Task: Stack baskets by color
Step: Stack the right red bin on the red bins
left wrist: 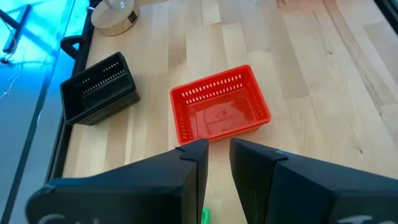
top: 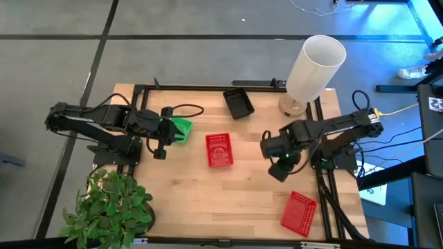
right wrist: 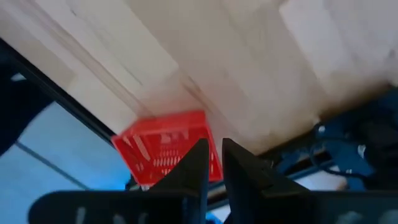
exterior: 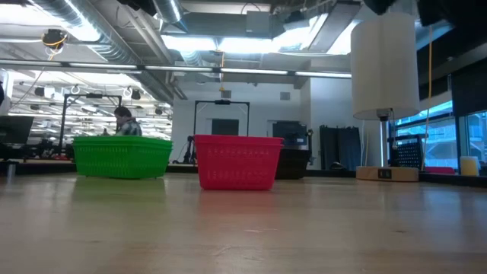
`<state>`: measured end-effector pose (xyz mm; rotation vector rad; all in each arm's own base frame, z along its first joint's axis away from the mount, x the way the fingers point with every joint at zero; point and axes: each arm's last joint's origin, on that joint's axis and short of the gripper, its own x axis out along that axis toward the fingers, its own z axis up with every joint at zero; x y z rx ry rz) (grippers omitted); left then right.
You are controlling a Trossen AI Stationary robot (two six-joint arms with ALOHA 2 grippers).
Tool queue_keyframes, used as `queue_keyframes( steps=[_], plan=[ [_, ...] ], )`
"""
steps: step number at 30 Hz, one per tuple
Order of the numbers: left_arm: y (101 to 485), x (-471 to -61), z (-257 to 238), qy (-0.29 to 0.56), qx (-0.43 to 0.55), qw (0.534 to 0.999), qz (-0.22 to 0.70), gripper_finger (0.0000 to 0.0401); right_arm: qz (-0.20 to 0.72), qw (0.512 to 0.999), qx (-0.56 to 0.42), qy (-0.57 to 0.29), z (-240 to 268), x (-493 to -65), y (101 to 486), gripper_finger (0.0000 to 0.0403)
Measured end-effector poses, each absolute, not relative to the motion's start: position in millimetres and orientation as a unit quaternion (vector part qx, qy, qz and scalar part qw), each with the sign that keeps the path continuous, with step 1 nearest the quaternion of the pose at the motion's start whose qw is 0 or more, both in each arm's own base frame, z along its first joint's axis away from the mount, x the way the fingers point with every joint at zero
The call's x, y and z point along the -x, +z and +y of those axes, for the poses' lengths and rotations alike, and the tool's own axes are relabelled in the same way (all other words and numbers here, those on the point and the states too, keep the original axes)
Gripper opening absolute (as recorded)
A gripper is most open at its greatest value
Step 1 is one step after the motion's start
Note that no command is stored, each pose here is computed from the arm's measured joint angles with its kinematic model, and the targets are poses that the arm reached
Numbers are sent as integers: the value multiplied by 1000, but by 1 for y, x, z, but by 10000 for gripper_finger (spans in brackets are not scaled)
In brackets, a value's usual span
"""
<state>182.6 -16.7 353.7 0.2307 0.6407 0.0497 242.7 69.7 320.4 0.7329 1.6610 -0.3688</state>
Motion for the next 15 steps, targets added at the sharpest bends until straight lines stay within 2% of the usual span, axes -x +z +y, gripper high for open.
queue_keyframes(
  steps=[8,15],
  plan=[
    [354,-183,-17,25,-113,943,313,58,758,543,-342,-113,81,-239,290,45],
    [356,-184,-17,26,-111,947,300,58,769,532,-342,-94,88,-236,281,33]
  ],
)
